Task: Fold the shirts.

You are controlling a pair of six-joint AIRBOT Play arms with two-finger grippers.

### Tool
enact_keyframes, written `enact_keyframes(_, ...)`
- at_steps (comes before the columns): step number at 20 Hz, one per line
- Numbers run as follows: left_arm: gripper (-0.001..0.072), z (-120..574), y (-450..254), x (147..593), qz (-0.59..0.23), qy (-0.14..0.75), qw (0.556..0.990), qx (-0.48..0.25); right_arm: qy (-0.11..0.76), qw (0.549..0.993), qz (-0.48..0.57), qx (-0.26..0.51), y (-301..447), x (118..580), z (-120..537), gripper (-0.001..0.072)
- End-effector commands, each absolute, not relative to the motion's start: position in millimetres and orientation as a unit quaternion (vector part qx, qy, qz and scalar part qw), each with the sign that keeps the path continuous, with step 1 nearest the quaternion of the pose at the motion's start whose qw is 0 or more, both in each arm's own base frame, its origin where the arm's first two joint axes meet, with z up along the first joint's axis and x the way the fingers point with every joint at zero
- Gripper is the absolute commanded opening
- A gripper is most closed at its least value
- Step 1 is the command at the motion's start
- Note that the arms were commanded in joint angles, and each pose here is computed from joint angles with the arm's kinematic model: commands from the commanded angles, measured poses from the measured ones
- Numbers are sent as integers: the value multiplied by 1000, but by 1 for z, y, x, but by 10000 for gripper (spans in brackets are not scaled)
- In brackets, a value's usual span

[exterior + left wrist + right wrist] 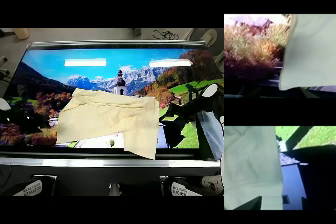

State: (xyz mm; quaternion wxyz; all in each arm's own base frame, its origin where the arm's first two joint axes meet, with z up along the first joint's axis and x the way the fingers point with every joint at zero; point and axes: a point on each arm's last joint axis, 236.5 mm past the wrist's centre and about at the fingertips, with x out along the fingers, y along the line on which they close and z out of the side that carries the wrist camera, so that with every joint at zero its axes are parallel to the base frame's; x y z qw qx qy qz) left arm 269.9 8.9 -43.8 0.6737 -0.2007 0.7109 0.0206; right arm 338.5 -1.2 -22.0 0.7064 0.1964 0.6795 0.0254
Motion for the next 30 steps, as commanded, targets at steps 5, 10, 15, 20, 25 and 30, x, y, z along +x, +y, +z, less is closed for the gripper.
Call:
enact_keyframes(5,567,-109,-25,235,-2,716,641,-278,705,677,63,204,21,317,-32,526)
enact_keyframes(10,495,-126,-44,250,-7,711,645,-280,713,677,45,178,7,312,-39,528)
enact_keyframes(15,29,-124,-51,257,-16,702,660,-267,703,674,58,222,28,307,-77,565)
enact_keyframes(20,29,-100,-55,262,-34,680,687,-255,698,663,76,260,43,320,-117,540)
enact_keyframes(25,28,-74,-54,273,-44,649,718,-248,647,705,61,284,39,361,-116,25)
enact_keyframes(30,26,180,-41,365,-98,370,909,-168,486,840,174,168,44,414,100,23)
